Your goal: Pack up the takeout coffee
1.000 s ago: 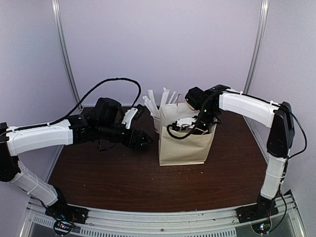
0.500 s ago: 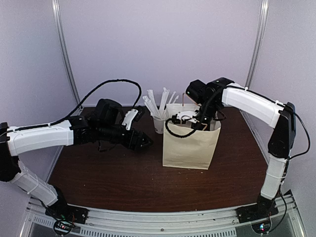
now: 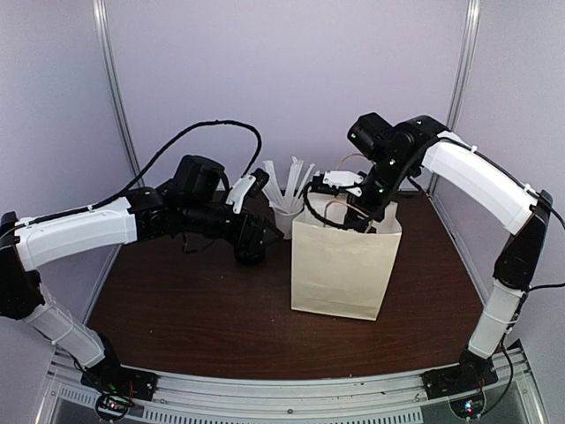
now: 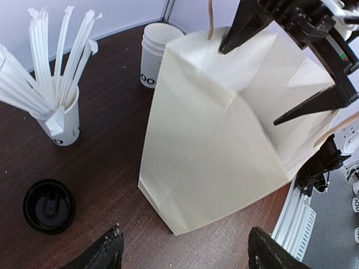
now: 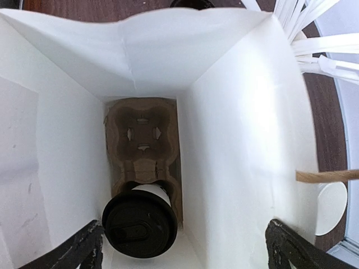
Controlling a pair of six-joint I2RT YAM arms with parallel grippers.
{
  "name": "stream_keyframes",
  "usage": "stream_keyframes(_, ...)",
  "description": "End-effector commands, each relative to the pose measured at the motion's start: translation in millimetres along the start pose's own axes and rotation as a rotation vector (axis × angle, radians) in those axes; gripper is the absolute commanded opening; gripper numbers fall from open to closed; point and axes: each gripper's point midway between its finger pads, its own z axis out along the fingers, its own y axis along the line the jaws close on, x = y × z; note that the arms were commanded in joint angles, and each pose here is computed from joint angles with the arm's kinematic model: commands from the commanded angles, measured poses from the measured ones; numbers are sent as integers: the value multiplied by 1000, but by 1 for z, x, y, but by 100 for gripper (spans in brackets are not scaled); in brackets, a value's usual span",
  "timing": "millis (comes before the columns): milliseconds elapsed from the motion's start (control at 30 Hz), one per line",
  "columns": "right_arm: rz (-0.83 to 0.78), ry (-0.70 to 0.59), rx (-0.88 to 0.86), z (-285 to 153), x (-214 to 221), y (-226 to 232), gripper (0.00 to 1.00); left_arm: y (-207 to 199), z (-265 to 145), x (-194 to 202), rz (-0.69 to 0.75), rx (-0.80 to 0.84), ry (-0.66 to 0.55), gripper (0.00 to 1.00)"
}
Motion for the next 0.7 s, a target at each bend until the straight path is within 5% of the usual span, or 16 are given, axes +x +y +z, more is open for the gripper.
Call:
stream_keyframes(0,-22,-52,-15,-26,-5,13,100,-13,-4,-24,76,31,-24,77)
stream_keyframes(367,-119,-263,-11,-114,-30,35,100,-32,3,-92,224,85,-58,77)
stream_keyframes(667,-182,-346,86,-176,-15,50,100,-54,44,-106,297,278,78,69)
